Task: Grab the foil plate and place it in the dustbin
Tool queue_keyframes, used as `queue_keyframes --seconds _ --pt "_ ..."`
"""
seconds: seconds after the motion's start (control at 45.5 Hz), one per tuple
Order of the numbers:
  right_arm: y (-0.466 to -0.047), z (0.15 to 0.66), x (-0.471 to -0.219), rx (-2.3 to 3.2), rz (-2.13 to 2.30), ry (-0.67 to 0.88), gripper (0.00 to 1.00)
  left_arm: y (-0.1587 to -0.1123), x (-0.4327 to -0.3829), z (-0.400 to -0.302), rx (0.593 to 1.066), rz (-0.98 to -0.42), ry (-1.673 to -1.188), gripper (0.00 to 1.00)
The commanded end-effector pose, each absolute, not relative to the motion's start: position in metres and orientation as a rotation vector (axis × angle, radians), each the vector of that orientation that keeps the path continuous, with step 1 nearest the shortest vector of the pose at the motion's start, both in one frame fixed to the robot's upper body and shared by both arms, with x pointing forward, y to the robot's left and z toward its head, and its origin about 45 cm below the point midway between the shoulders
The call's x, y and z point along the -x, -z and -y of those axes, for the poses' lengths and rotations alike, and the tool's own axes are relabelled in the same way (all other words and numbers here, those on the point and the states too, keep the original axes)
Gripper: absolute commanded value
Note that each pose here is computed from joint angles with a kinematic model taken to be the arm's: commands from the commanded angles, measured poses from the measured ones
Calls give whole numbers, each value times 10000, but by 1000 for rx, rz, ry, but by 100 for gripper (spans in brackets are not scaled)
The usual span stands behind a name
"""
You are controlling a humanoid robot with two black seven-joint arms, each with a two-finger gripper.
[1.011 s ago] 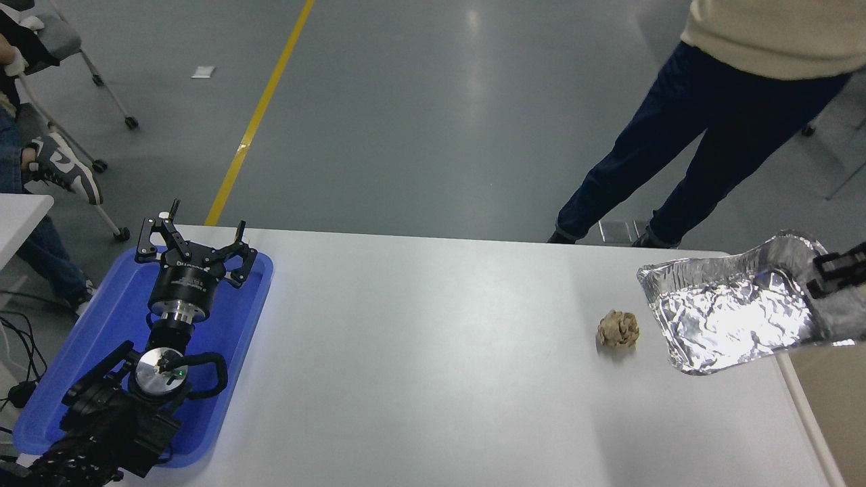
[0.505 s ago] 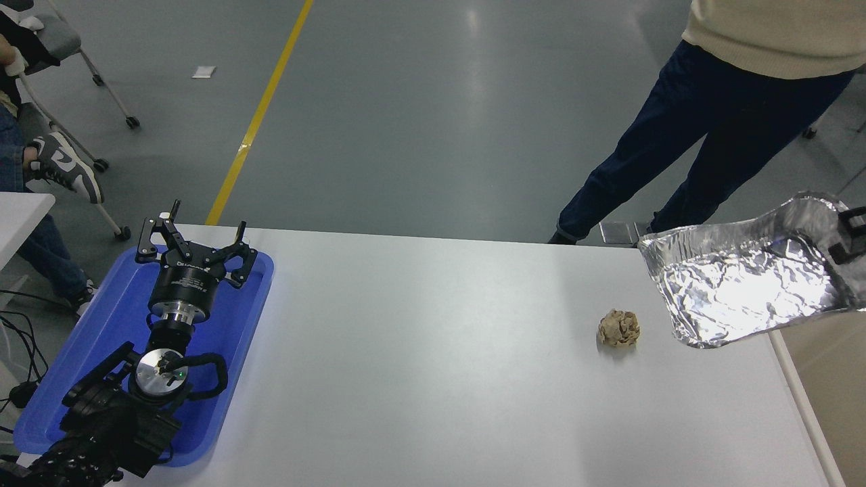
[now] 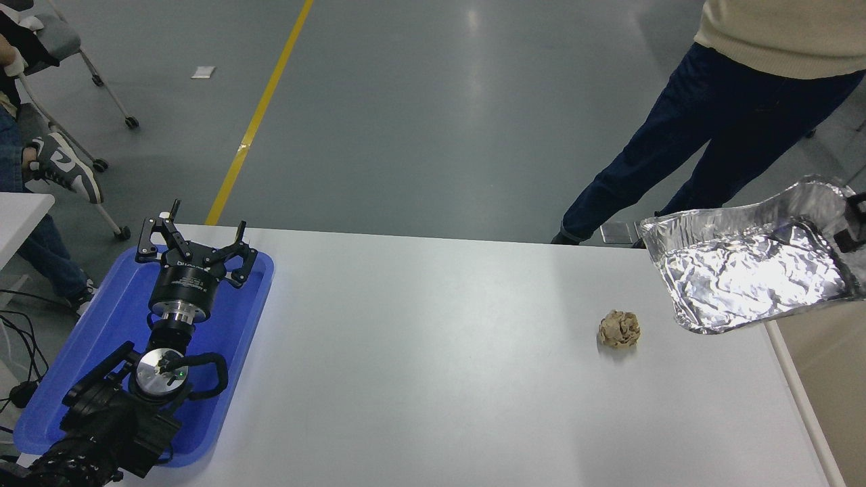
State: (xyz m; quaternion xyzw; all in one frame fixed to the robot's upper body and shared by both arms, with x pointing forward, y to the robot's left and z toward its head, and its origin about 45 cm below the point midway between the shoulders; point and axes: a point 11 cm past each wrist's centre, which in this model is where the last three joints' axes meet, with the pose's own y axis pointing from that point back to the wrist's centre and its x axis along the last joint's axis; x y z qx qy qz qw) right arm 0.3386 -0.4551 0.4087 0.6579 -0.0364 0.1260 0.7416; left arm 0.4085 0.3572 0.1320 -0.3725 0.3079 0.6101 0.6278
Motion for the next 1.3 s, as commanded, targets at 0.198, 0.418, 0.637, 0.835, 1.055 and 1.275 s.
queue_keyframes --seconds 0.198,0.418,0.637,0.835,1.055,1.275 --pt "-3748 5796 -3202 -1178 71 -177 0 -1318 -4084 -3573 853 -706 -1399 100" --pt "-3576 6422 -3148 -998 29 -274 0 -1318 -4084 -3577 855 -706 -1402 100" --pt "-3411 6652 -3105 -948 13 -325 0 -1318 -4084 -3577 855 -706 -1402 100" --pt "-3270 6658 -3159 -959 64 -373 0 -1318 -4084 -3579 856 -705 -1404 100" --pt "-2581 6624 -3145 -984 126 -443 0 -1316 -4084 -3580 855 -705 -1405 100" --pt "-2139 6553 -3055 -976 128 -485 0 -1319 -4084 -3584 858 -704 -1407 100"
